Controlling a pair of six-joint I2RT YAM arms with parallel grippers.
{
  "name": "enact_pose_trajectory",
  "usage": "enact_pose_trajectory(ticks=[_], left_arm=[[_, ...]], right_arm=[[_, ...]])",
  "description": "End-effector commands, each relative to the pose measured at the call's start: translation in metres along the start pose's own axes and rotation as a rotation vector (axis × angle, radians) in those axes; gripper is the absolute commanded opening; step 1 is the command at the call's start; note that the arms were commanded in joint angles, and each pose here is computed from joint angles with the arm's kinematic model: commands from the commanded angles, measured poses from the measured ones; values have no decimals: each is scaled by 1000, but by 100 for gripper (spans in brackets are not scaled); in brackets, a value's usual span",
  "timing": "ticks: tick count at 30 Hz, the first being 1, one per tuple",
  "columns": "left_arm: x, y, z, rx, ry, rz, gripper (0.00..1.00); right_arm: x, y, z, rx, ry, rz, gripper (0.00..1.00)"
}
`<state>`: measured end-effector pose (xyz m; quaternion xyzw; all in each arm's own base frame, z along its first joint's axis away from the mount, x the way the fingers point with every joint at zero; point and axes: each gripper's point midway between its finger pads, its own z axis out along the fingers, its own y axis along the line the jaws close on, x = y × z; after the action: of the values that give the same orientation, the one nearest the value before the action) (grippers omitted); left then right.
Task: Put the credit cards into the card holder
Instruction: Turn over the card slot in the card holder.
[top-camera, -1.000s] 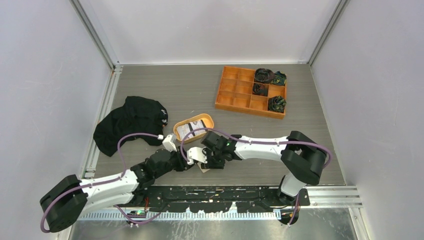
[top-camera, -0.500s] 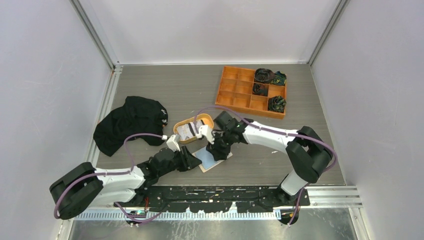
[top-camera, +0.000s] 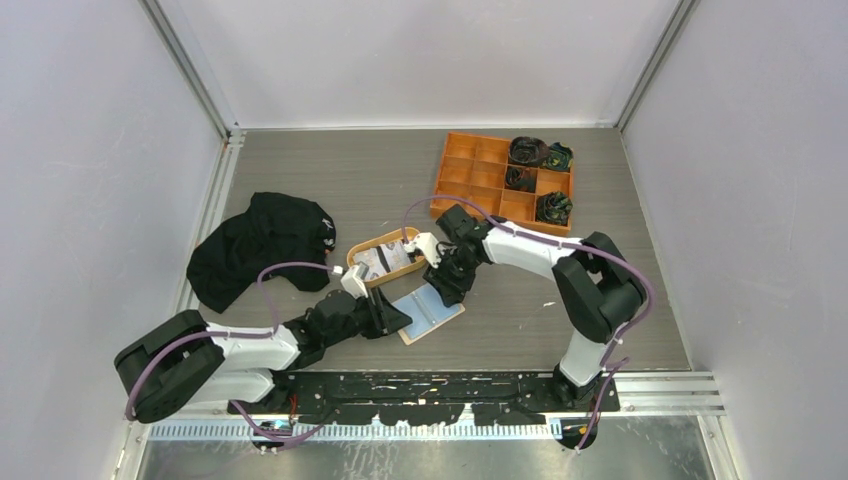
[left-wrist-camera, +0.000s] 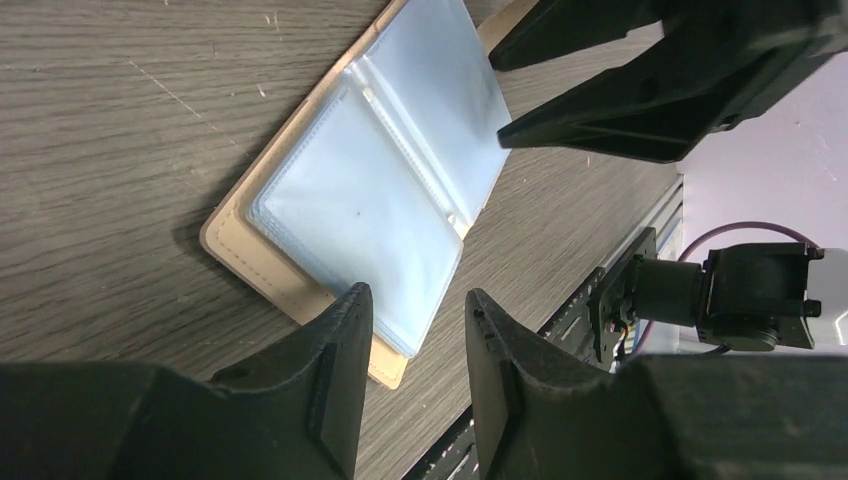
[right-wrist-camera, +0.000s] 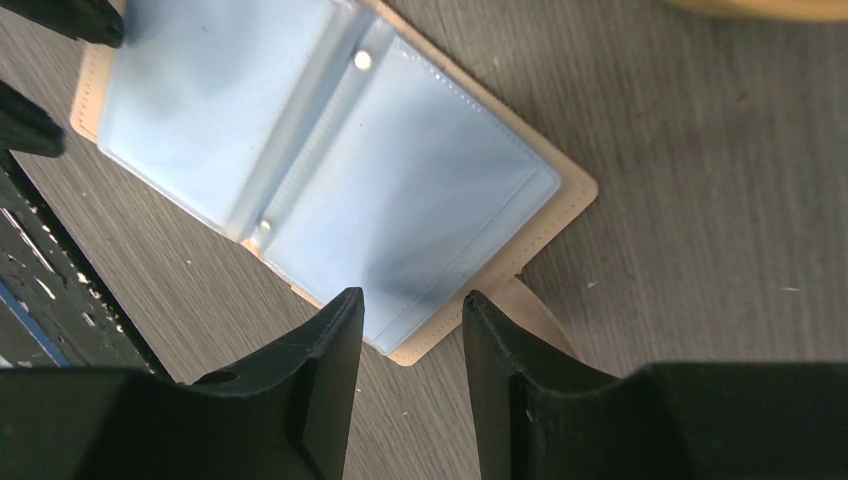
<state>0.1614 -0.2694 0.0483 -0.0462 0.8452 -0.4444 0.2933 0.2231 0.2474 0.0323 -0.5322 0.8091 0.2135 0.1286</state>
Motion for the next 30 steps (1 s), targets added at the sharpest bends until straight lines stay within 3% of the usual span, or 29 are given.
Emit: enact_pose_trajectory(ticks=[1, 16, 30], left_arm=[[-12, -22, 5, 58, -26, 7, 40], [-21, -10, -17, -32, -67, 38, 47], [-16, -6, -5, -42, -48, 21, 51]], right_arm=[[0, 5, -1, -40, 40, 30, 47], [2, 19, 3, -131, 80, 98, 44], [-3, 29, -1, -187, 75, 111, 44]])
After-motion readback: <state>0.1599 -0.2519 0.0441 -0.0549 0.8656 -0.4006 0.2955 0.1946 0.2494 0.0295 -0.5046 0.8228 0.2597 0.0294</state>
